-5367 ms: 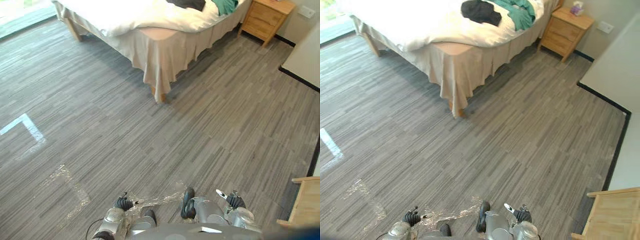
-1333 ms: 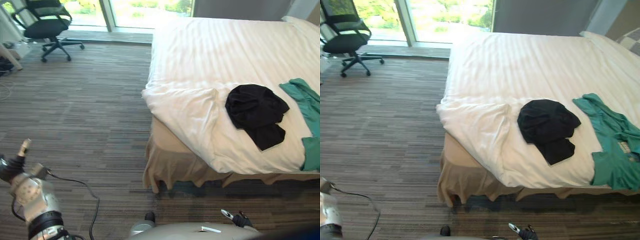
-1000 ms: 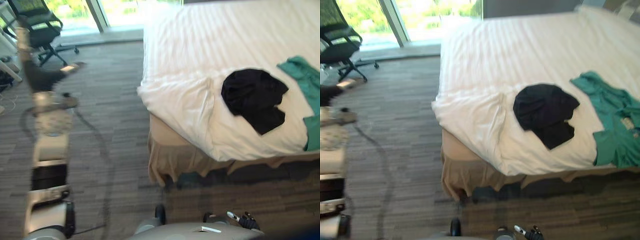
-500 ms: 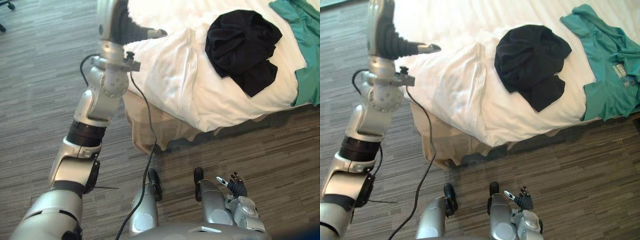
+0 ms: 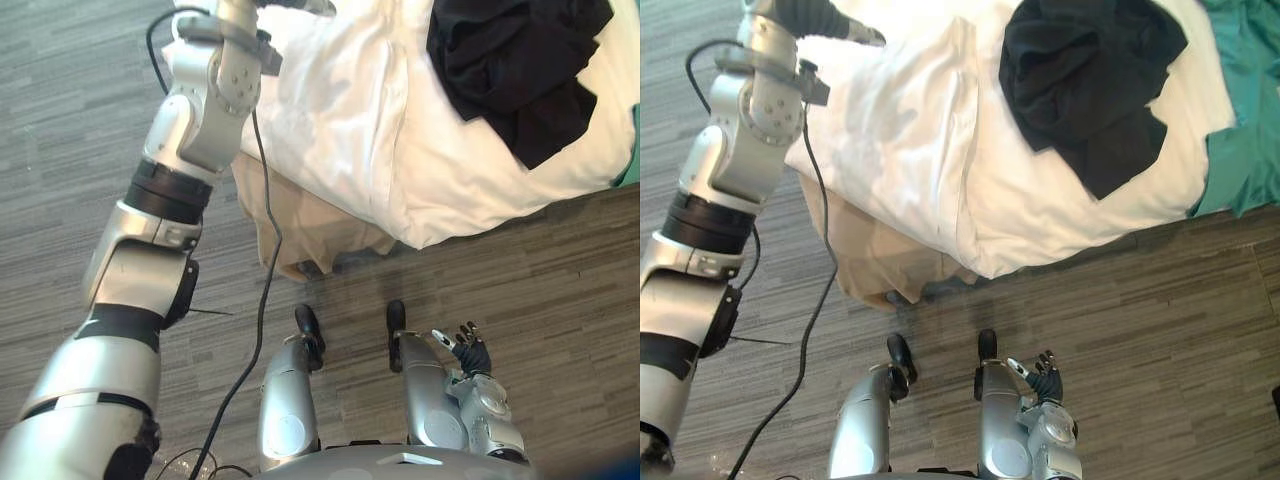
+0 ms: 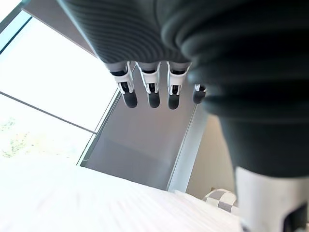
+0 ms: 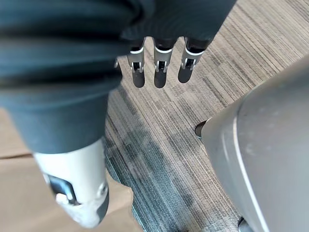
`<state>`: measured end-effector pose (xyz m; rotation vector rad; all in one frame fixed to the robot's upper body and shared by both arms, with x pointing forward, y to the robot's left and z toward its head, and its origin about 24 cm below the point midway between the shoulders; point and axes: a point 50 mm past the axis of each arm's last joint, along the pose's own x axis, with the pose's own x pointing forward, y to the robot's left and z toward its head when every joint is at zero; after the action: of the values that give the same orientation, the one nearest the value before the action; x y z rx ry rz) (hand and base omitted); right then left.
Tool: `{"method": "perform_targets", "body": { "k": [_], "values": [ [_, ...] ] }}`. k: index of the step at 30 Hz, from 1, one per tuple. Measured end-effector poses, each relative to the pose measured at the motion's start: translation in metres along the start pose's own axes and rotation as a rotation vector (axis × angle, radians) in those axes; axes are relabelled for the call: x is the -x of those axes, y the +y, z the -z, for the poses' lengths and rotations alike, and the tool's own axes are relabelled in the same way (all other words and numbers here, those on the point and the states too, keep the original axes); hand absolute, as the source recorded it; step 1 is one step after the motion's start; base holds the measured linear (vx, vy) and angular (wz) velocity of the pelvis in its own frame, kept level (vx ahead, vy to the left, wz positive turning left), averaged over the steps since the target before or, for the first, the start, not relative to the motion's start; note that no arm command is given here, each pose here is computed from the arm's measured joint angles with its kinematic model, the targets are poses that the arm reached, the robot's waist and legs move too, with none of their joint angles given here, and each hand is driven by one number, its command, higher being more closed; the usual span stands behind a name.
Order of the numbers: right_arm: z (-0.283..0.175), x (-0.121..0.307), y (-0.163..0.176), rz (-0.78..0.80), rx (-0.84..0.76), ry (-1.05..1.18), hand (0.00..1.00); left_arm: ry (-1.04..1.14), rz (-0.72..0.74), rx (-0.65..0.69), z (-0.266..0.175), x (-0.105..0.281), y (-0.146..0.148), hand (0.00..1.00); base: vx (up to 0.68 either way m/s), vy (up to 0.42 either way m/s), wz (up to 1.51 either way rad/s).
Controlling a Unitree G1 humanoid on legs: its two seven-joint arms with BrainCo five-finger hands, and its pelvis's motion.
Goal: Tidy the bed and pick cloth on bed and put in laundry
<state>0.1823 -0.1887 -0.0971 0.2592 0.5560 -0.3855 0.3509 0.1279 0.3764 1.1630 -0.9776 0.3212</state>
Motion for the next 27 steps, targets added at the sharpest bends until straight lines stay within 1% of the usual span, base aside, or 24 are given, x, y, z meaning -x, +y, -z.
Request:
{"method": "perform_targets", "body": {
  "k": [5, 10, 11, 14, 19, 22, 24, 27],
  "values": [
    [-0.016, -0.009, 0.013, -0.025, -0.045, -0.042, 0.0, 0.066, 0.154, -0.022, 0.012, -0.002, -0.02, 0.0, 0.0, 0.016, -0.05],
    [-0.031, -0.016, 0.026, -0.051, -0.079, -0.075, 0.0, 0.158, 0.288, 0.021, 0.021, 0.003, -0.046, 0.0, 0.0, 0.0, 0.0],
    [-0.033, -0.017, 0.027, -0.055, -0.081, -0.077, 0.0, 0.19, 0.317, 0.054, 0.023, 0.005, -0.053, 1.0, 0.0, 0.0, 0.0],
    [-0.034, -0.02, 0.032, -0.062, -0.091, -0.061, 0.0, 0.224, 0.357, 0.131, 0.022, 0.008, -0.063, 1.0, 0.0, 0.0, 0.0],
    [-0.036, -0.025, 0.039, -0.078, -0.098, -0.048, 0.0, 0.229, 0.388, 0.159, 0.018, 0.009, -0.071, 1.0, 0.0, 0.0, 0.0],
    [-0.035, -0.025, 0.037, -0.068, -0.101, -0.038, 0.0, 0.203, 0.425, 0.133, 0.012, 0.011, -0.078, 1.0, 0.0, 0.006, 0.05],
    [-0.033, -0.025, 0.032, -0.052, -0.107, -0.032, 0.0, 0.141, 0.468, 0.101, 0.001, 0.014, -0.084, 1.0, 0.01, 0.026, 0.08],
    [-0.028, -0.023, 0.026, -0.034, -0.111, -0.019, 0.0, -0.029, 0.477, 0.055, -0.026, 0.022, -0.081, 1.0, 0.0, 0.023, 0.2]
  ]
}}
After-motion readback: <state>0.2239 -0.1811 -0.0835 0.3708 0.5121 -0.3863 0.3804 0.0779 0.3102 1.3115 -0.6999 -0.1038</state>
